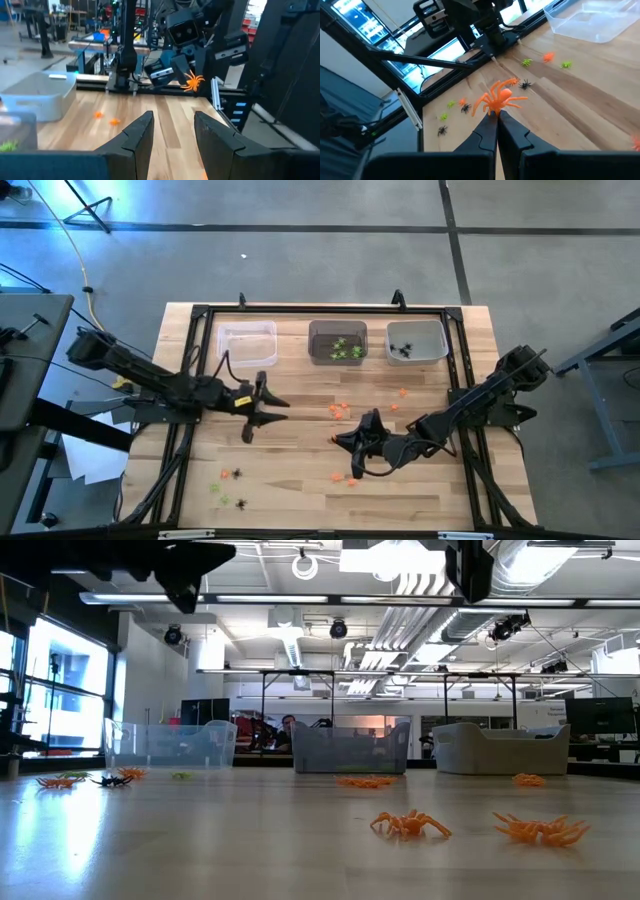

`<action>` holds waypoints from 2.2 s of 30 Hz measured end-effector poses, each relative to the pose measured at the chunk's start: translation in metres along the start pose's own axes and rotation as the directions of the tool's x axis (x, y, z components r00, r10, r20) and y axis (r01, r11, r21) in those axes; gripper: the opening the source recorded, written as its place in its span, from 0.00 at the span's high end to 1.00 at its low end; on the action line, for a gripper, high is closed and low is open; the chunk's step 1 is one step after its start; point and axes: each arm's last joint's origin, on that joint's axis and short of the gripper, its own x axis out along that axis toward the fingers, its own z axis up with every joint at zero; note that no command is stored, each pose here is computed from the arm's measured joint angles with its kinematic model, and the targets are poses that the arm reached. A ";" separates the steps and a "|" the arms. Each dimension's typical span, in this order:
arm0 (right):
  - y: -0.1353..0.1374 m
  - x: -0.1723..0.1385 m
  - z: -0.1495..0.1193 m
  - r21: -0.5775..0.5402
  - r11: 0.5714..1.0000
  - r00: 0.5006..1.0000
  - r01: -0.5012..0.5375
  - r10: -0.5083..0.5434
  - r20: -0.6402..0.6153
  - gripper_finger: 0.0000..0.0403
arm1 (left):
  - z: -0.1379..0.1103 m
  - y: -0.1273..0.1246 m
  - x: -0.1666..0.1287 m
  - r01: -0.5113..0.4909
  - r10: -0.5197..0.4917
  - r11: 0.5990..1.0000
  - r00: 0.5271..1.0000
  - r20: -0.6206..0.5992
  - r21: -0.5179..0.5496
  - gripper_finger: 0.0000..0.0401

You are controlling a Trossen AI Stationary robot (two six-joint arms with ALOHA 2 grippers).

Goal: Sort Halloween decoration
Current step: Put the orange spider toy into the transparent bin

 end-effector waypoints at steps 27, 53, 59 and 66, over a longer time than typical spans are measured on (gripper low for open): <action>-0.015 0.011 0.015 -0.050 0.987 0.980 0.155 -0.148 0.129 1.00 | 0.003 -0.002 0.100 -0.053 0.052 0.996 0.999 0.009 0.068 0.67; -0.015 0.011 0.015 -0.074 0.986 0.982 0.151 -0.141 0.123 1.00 | 0.006 0.003 0.109 -0.054 0.053 0.995 0.999 0.013 0.085 0.63; -0.015 0.011 0.015 -0.074 0.986 0.982 0.150 -0.141 0.123 1.00 | 0.006 0.003 0.109 -0.057 0.056 0.995 0.998 0.013 0.086 0.56; -0.015 0.011 0.015 -0.074 0.987 0.984 0.145 -0.136 0.118 1.00 | 0.005 -0.003 0.109 -0.035 0.035 0.998 0.999 0.011 0.058 0.50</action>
